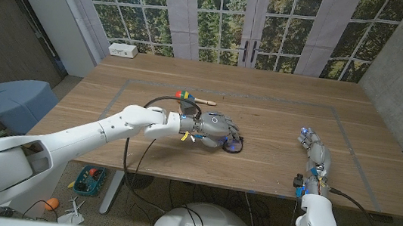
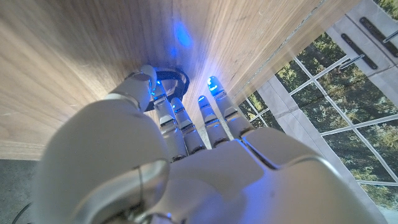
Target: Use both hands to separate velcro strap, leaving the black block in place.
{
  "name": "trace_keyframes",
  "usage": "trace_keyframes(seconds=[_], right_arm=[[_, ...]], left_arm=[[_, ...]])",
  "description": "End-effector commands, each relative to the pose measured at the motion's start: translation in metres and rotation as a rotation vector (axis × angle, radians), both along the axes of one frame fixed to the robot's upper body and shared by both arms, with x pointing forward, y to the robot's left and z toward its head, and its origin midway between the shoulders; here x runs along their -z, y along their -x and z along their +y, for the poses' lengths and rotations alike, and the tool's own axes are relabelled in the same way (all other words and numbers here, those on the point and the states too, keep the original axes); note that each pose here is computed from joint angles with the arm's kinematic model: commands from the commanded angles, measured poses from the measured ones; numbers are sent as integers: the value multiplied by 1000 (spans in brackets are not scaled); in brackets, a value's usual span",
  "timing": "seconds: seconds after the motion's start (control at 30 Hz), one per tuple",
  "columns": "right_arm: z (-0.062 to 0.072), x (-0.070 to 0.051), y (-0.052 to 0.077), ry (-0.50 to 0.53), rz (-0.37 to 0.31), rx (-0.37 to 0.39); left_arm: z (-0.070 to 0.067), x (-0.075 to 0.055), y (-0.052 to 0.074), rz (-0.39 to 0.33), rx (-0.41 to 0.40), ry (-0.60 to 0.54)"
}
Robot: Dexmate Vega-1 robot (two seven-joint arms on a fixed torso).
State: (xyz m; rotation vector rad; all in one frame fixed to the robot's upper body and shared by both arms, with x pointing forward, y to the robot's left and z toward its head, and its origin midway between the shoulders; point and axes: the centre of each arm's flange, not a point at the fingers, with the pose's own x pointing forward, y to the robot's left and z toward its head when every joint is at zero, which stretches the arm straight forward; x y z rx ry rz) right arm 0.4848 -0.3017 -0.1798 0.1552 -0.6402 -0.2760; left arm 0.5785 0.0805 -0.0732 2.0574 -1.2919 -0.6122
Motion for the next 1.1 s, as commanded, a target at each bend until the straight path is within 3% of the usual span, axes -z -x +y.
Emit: trace_keyframes(seconds=[0.03,0.6,1.1], right_arm=[[-2,-2,-2,4,1,11],[1,-10,-7,13,-8,10],[6,-12,-7,21,-3,11]], left_arm=[[2,4,-6,-31,-15,38],[10,-20,-9,-151,25,295],[4,-33,-6,-179,69,525]])
